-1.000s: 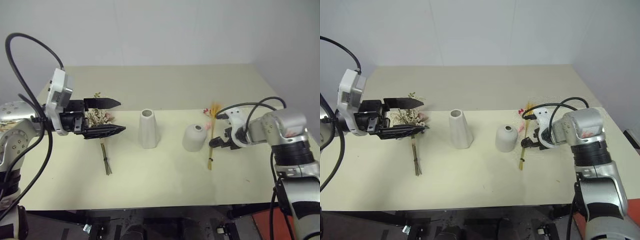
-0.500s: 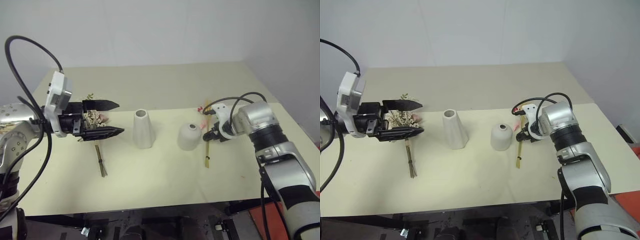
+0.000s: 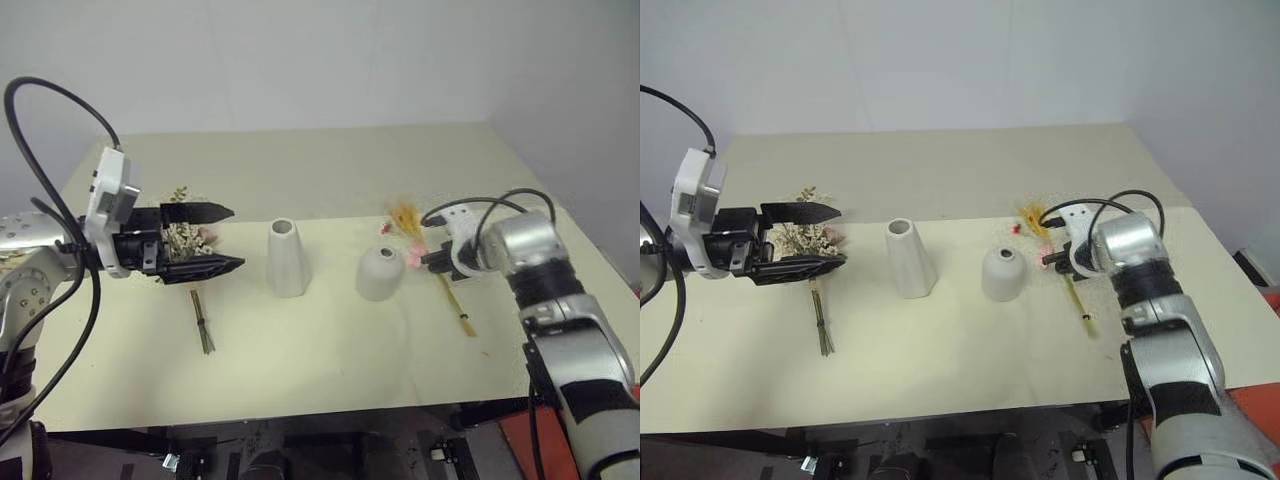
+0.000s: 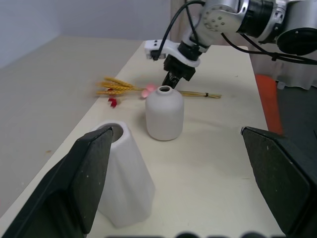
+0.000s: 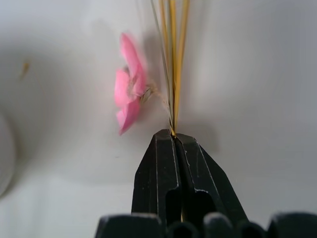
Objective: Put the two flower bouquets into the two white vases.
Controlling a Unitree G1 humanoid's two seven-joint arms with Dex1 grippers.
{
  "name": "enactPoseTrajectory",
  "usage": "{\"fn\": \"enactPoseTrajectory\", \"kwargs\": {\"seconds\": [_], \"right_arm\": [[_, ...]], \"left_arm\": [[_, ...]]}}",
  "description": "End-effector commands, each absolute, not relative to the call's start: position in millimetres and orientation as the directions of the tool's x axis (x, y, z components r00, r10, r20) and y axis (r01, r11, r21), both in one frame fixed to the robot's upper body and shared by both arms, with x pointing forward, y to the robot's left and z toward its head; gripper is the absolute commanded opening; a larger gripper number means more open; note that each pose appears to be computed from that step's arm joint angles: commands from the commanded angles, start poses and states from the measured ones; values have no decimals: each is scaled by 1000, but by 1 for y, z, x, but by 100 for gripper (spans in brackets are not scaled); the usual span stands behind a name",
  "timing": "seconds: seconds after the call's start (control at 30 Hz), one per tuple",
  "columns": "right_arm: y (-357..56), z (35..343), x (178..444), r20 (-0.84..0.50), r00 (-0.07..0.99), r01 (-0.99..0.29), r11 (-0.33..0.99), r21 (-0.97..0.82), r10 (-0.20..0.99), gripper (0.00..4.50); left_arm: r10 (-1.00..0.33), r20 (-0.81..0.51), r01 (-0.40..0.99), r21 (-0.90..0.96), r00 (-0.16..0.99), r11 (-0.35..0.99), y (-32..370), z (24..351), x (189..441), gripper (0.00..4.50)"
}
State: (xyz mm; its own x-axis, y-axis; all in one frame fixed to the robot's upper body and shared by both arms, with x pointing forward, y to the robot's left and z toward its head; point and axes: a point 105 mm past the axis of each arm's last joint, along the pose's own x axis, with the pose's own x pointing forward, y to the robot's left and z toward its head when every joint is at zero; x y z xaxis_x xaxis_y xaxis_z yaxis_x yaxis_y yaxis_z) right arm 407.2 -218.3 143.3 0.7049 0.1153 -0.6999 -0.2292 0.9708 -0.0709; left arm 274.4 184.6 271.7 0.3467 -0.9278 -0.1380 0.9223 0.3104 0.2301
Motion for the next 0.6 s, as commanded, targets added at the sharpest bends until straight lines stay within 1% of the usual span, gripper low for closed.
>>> {"fn": "enactPoseTrajectory", "kwargs": {"seconds": [0.03, 0.1, 0.2, 0.27, 0.33, 0.43, 0.53, 0.6], "right_arm": [[-231, 204, 410, -391, 916, -126, 989, -81, 84, 2], [-232, 228, 397, -216, 971, -121, 989, -85, 100, 2], [-222, 251, 378, -19, 990, -140, 981, -134, 139, 2], [-204, 277, 361, 138, 961, -228, 969, -90, 239, 2], [-189, 296, 348, 248, 915, -311, 948, -67, 318, 2], [-169, 320, 331, 374, 837, -408, 911, -59, 399, 2], [-151, 334, 323, 457, 777, -465, 884, -49, 433, 2], [-142, 339, 319, 488, 747, -494, 868, -48, 451, 2]], "left_arm": [[-933, -132, 920, 258, 336, 295, 182, 282, 273, 450], [-936, -138, 928, 241, 323, 284, 181, 281, 272, 450], [-940, -148, 936, 228, 306, 269, 180, 279, 273, 450], [-943, -157, 941, 220, 293, 256, 178, 277, 276, 450], [-945, -165, 945, 215, 283, 246, 178, 276, 278, 450], [-948, -180, 952, 209, 262, 223, 177, 275, 281, 450], [-952, -189, 957, 211, 241, 201, 175, 276, 282, 450], [-953, -191, 958, 212, 233, 192, 174, 277, 283, 450]]}}
